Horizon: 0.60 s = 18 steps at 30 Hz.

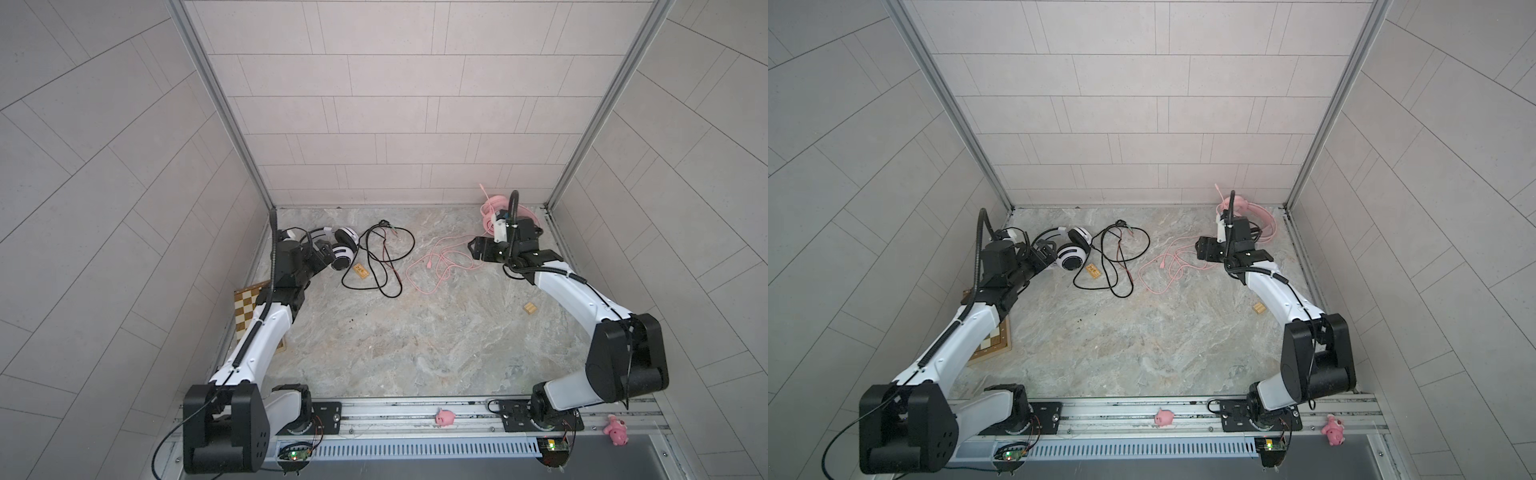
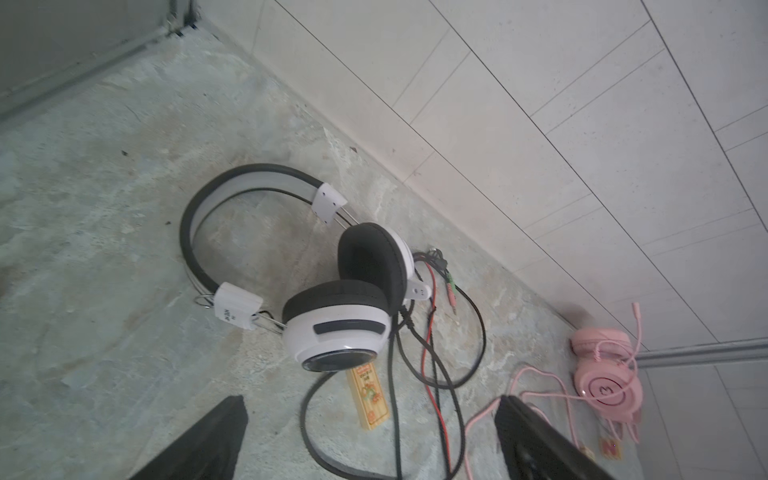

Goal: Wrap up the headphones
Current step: 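Reach the left gripper to the white headset band while the right gripper reaches toward it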

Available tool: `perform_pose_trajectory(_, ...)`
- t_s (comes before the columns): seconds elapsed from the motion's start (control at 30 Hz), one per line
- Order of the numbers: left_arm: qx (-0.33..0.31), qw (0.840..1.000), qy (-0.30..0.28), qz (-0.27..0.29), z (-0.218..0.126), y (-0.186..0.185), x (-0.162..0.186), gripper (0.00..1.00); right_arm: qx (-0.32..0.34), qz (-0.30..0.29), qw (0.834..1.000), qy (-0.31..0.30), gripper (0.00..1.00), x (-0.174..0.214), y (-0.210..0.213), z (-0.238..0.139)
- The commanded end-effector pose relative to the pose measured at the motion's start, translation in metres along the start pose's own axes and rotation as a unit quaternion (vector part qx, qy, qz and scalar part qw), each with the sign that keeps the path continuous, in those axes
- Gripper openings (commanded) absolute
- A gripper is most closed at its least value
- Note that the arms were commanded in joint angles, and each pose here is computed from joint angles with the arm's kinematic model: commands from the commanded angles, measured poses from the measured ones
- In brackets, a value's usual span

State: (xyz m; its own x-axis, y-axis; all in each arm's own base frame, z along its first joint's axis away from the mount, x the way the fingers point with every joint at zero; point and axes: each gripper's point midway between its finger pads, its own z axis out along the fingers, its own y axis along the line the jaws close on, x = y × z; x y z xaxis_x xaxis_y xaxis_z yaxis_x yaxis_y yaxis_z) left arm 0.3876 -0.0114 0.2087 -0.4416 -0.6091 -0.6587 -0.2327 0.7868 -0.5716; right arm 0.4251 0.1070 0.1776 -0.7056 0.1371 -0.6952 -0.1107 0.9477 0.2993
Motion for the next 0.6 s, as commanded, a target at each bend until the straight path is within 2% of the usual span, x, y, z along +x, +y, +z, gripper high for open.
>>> perform_pose_trajectory(0.0, -0.034, 0.993, 0.102, -0.04, -0.002, 0.013, 0.021, 1.0, -0.026, -0.056, 0.997, 0.051, 0.86, 0.012, 0.048, 0.006)
perform_pose_trajectory(0.17, -0.04, 0.98, 0.15, -0.127, 0.014, 0.042, 0.016, 1.0, -0.021, -0.134, 0.988, 0.068, 0.86, -0.002, 0.097, 0.03)
perform_pose_trajectory(0.2, -0.046, 0.974, 0.156, -0.157, 0.017, 0.052, 0.016, 1.0, -0.019, -0.146, 0.986, 0.073, 0.86, -0.003, 0.105, 0.035)
perform_pose_trajectory(0.3, -0.084, 0.961, 0.171, -0.201, 0.026, 0.083, 0.017, 1.0, -0.015, -0.176, 0.981, 0.077, 0.86, -0.01, 0.124, 0.05)
perform_pose_trajectory(0.57, -0.142, 0.946, 0.185, -0.224, 0.056, 0.112, 0.016, 1.0, -0.012, -0.189, 0.98, 0.068, 0.86, -0.05, 0.149, 0.079)
